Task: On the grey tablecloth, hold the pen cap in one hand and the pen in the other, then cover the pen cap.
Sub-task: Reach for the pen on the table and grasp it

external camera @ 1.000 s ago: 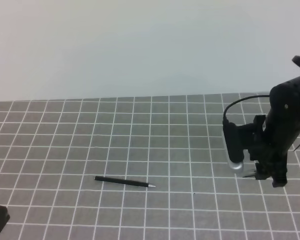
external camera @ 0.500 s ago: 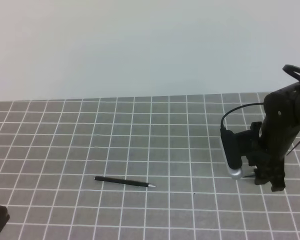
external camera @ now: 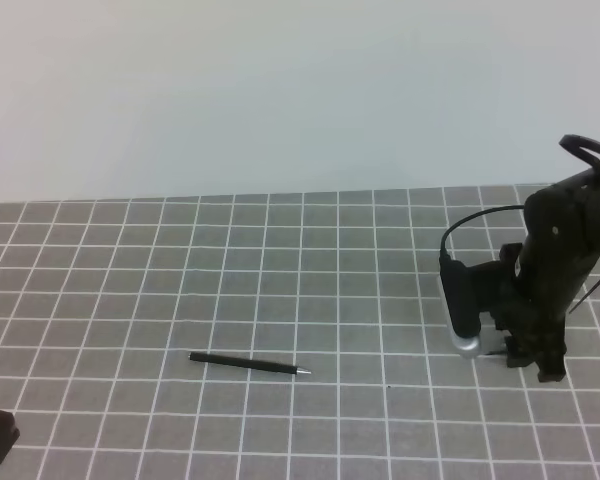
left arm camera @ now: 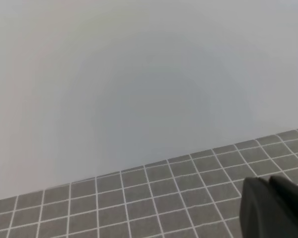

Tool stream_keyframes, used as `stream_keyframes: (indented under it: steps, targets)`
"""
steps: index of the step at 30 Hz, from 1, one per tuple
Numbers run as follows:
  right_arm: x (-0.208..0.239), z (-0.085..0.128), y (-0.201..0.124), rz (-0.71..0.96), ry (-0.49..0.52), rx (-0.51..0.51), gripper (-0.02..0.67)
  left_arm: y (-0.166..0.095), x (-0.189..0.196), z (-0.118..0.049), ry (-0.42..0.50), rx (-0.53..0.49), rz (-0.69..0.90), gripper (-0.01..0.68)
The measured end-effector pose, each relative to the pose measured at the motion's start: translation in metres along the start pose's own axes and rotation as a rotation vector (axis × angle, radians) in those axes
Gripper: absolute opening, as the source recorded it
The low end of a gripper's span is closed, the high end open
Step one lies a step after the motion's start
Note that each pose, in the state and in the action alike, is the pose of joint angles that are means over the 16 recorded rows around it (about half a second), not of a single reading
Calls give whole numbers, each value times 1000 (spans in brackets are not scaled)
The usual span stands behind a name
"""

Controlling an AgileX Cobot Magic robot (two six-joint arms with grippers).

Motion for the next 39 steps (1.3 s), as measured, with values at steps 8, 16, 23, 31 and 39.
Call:
stream_keyframes:
  steps: [8, 16, 23, 31, 39]
  targets:
    - [-7, 4, -1, 14, 27, -19, 384, 0, 0, 0, 0, 3, 0, -3]
    - [-12, 6, -2, 25, 46, -32, 300, 0, 0, 0, 0, 3, 0, -3]
    - [-12, 6, -2, 26, 48, -36, 151, 0, 0, 0, 0, 3, 0, -3]
    - [-11, 5, -2, 25, 44, -68, 25, 0, 0, 0, 0, 3, -1, -3]
    - [4, -3, 2, 12, 25, -154, -4, 1, 0, 0, 0, 3, -7, -3]
Point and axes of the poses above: a point on each arm's last joint axis where the gripper is mounted, x pointing back along that axis away from the gripper, z along the wrist's bending axis when the last joint is at zero, y = z × x, the point moved 5 cm from there along -x, pointing out along that axis toward the gripper, and after that the axes turned 13 degrees about -x, right-handed, at the moved point
